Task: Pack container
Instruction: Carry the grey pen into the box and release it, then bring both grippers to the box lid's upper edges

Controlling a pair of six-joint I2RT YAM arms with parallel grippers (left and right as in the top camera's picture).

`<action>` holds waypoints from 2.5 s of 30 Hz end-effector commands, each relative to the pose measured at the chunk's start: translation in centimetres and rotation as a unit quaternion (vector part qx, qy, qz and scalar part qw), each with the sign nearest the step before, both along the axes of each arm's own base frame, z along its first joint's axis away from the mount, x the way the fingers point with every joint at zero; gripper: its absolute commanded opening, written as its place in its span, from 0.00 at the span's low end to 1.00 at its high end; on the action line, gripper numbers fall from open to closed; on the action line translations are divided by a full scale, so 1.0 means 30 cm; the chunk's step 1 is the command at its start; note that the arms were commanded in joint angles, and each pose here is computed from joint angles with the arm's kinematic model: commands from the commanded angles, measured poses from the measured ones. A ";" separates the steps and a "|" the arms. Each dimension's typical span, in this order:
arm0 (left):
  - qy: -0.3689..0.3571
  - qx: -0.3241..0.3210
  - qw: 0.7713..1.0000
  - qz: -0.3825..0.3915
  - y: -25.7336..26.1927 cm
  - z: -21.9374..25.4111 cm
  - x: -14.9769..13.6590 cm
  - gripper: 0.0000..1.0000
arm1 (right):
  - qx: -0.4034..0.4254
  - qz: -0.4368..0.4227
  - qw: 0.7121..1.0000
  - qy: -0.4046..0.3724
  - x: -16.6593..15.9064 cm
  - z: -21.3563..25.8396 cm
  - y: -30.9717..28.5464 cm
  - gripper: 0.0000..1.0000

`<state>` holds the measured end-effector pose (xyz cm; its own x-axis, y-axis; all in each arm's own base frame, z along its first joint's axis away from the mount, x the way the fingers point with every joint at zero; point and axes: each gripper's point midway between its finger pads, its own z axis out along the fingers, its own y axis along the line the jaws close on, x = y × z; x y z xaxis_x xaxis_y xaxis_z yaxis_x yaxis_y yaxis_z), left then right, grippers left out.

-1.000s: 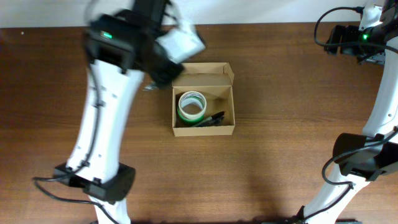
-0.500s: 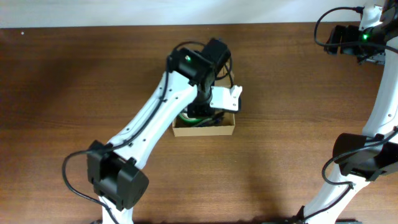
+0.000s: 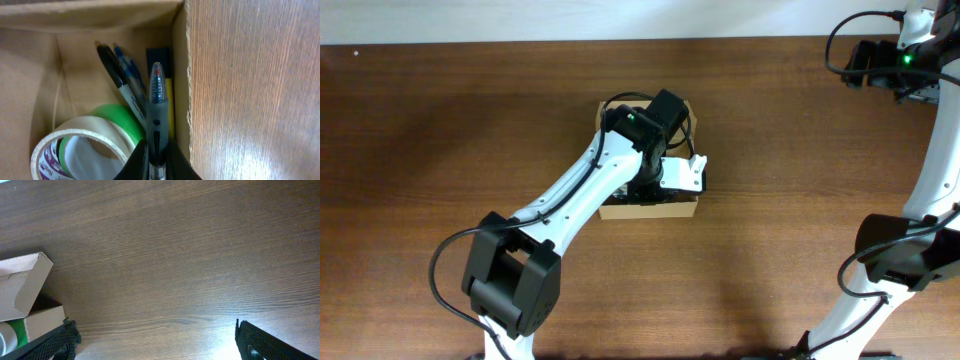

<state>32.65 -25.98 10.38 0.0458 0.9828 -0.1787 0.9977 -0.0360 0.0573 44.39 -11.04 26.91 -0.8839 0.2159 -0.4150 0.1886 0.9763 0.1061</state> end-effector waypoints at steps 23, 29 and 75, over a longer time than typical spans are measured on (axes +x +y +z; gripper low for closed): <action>-0.023 -0.015 0.992 0.124 0.014 0.237 0.024 0.99 | 0.003 -0.005 1.000 -0.005 -0.001 0.010 -0.005 0.99; -0.086 0.003 0.976 0.198 0.082 0.401 0.077 0.99 | 0.013 -0.001 1.000 -0.009 0.004 0.013 0.008 0.99; 0.356 -0.274 0.689 0.569 0.523 -0.150 0.524 0.02 | 0.292 0.109 0.937 0.157 -0.009 -0.723 0.606 0.04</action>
